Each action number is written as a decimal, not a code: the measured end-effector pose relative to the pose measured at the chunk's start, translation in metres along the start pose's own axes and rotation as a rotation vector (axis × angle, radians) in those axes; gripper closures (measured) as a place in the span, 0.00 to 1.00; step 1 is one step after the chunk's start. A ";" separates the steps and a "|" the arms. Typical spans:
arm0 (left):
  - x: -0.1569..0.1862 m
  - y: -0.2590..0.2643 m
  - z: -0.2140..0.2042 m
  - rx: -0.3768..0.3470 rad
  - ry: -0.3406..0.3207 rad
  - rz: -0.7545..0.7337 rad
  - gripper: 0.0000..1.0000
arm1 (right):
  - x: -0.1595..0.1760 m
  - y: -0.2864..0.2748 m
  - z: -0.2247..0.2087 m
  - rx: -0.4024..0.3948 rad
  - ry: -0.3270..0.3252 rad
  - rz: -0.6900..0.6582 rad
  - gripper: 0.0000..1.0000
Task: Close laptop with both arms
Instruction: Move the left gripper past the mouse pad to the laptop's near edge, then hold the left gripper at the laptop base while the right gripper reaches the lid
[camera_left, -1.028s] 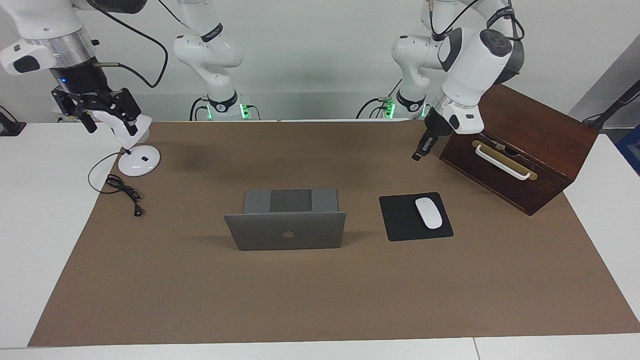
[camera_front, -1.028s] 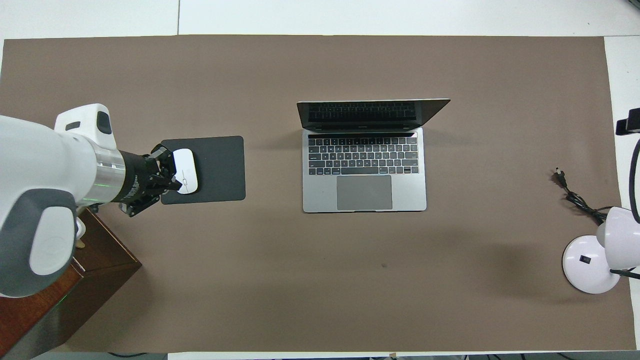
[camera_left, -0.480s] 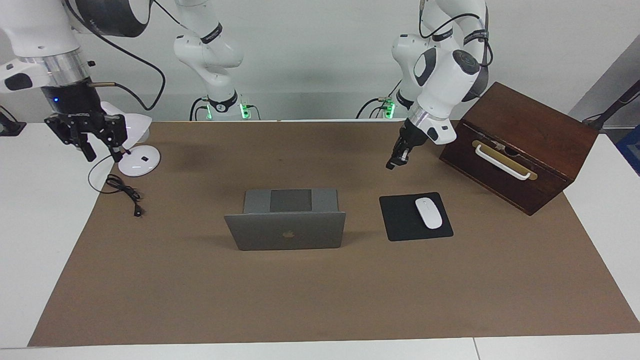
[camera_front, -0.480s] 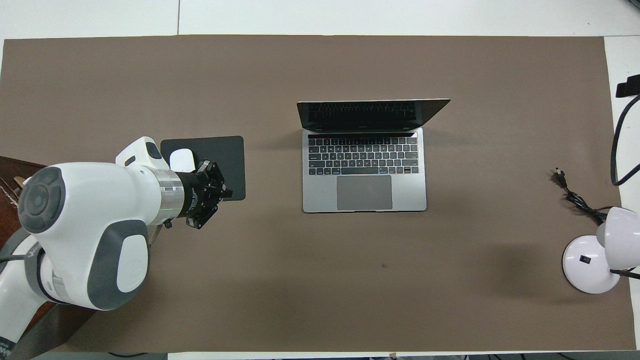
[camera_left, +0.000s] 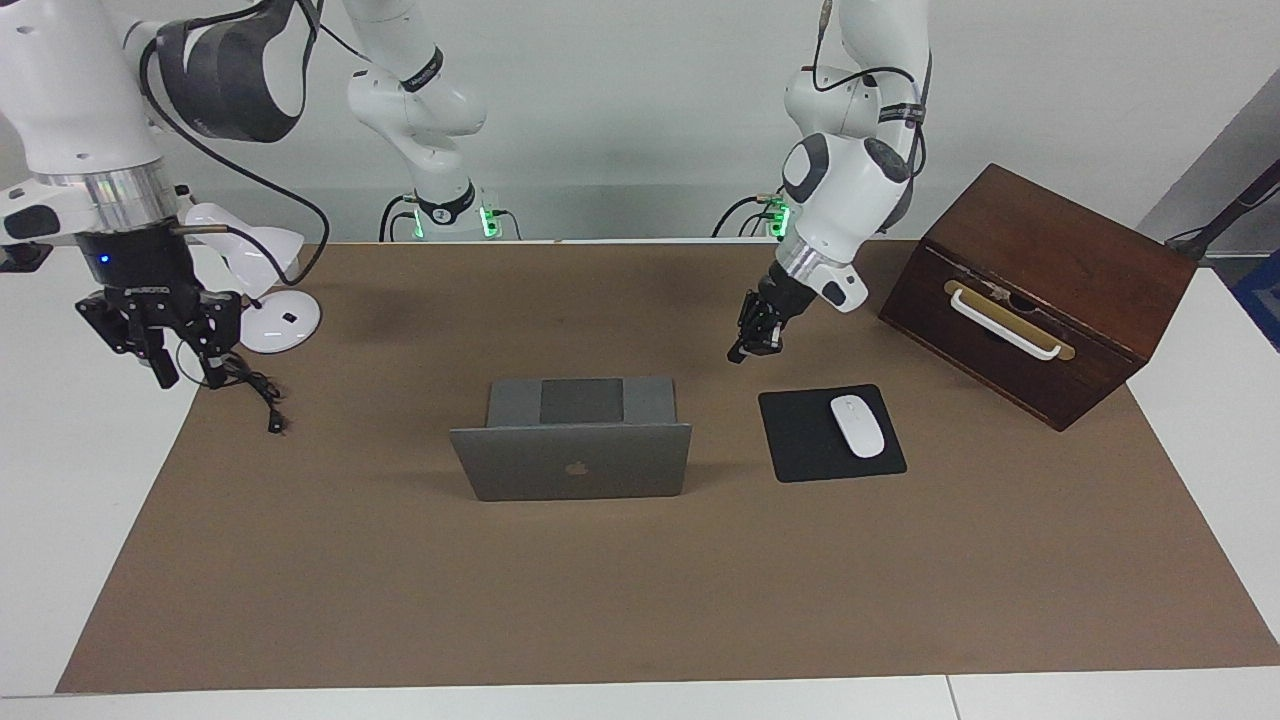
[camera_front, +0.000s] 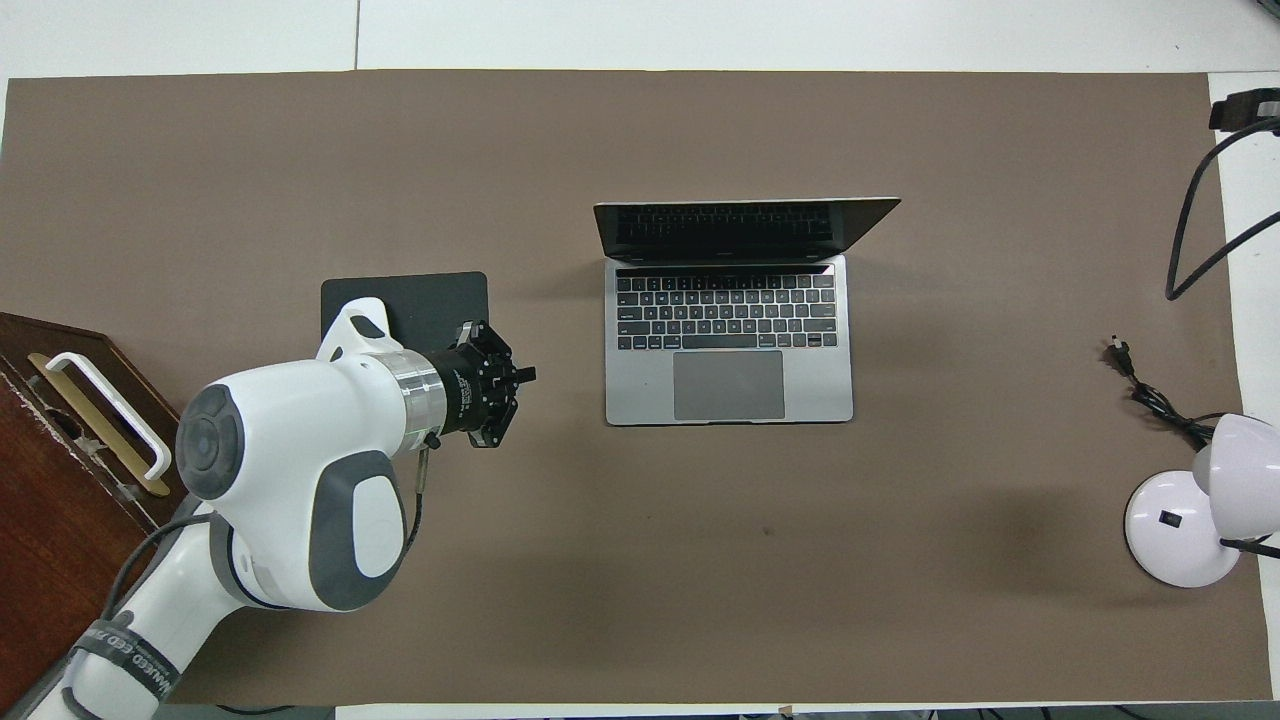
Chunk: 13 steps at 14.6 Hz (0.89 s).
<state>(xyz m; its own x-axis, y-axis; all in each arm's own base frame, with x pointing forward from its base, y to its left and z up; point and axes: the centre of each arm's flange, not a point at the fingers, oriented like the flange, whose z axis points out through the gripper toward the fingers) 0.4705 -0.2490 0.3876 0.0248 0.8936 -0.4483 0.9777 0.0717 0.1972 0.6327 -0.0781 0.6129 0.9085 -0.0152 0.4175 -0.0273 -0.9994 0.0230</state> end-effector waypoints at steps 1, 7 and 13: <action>-0.001 -0.004 0.008 -0.022 -0.003 -0.067 0.99 | 0.002 -0.001 0.005 0.000 0.013 -0.002 0.77; -0.001 -0.031 0.044 -0.148 -0.076 -0.373 0.99 | 0.010 -0.013 0.031 0.011 0.043 -0.017 0.99; 0.000 -0.065 0.080 -0.213 -0.086 -0.645 0.99 | 0.014 -0.062 0.050 0.028 0.022 0.006 0.99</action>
<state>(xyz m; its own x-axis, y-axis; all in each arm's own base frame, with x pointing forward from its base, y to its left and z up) 0.4242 -0.2894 0.3048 -0.5237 0.6051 -0.5996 0.7403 0.6715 0.0311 0.6677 -0.0183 0.5717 0.8991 -0.0207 0.4372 -0.0205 -0.9998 -0.0052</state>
